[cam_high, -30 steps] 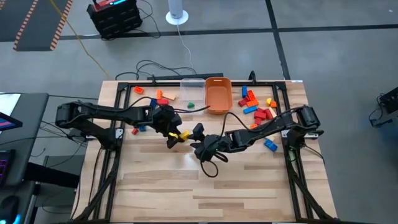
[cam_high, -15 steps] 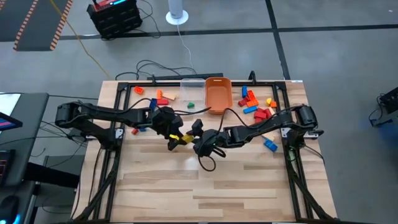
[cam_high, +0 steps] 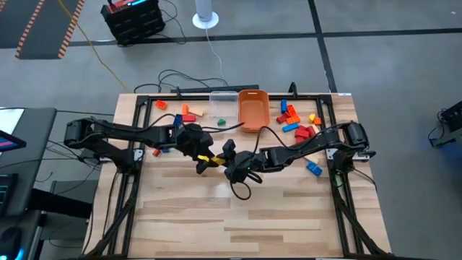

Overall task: Sort blocks by size
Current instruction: Put the yellow rectangle block into the orange bin, then put the red arch block into the orange bin

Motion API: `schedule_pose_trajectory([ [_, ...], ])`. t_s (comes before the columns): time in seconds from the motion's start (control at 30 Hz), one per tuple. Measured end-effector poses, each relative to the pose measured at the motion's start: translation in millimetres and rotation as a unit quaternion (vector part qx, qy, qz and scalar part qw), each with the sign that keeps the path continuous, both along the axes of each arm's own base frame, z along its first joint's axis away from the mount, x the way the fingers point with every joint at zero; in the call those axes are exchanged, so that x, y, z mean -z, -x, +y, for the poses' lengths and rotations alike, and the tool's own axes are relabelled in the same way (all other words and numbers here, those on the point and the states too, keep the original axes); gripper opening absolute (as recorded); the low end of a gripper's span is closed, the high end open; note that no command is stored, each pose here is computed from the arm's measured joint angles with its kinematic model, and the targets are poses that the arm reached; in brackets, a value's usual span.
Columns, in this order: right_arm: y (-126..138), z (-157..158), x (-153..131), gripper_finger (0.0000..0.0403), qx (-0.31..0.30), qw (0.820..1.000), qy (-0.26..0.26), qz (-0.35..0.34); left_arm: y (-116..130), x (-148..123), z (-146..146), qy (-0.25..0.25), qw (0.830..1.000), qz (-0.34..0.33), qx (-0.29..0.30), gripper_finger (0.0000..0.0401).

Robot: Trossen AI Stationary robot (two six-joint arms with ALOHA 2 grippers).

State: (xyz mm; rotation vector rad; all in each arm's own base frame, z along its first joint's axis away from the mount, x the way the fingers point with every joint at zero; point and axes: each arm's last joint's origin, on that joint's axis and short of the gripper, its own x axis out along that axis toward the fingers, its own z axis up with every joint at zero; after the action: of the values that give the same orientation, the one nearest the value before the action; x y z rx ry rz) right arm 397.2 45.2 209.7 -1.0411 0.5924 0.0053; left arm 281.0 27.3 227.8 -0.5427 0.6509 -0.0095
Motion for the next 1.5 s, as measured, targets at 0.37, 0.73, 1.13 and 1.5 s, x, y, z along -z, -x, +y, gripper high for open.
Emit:
schedule_pose_trajectory([
  [0.37,23.9,-14.3,12.9,0.0164,0.126,0.983,0.044,0.122,9.6,-10.9,11.6,-0.057,0.998,0.028,-0.017,0.0221],
  [0.73,62.3,-116.3,-17.5,0.0168,0.378,0.917,-0.095,0.082,24.5,-4.0,16.9,-0.145,0.977,0.127,-0.088,0.0223],
  [1.13,75.4,-166.8,-3.5,0.0209,0.406,0.872,-0.256,0.103,34.0,3.1,16.1,-0.145,0.967,0.189,-0.091,0.0223],
  [1.5,113.0,-144.9,-46.7,0.0239,0.411,0.869,-0.252,0.112,40.5,7.0,14.0,-0.154,0.956,0.229,-0.098,0.0223],
])
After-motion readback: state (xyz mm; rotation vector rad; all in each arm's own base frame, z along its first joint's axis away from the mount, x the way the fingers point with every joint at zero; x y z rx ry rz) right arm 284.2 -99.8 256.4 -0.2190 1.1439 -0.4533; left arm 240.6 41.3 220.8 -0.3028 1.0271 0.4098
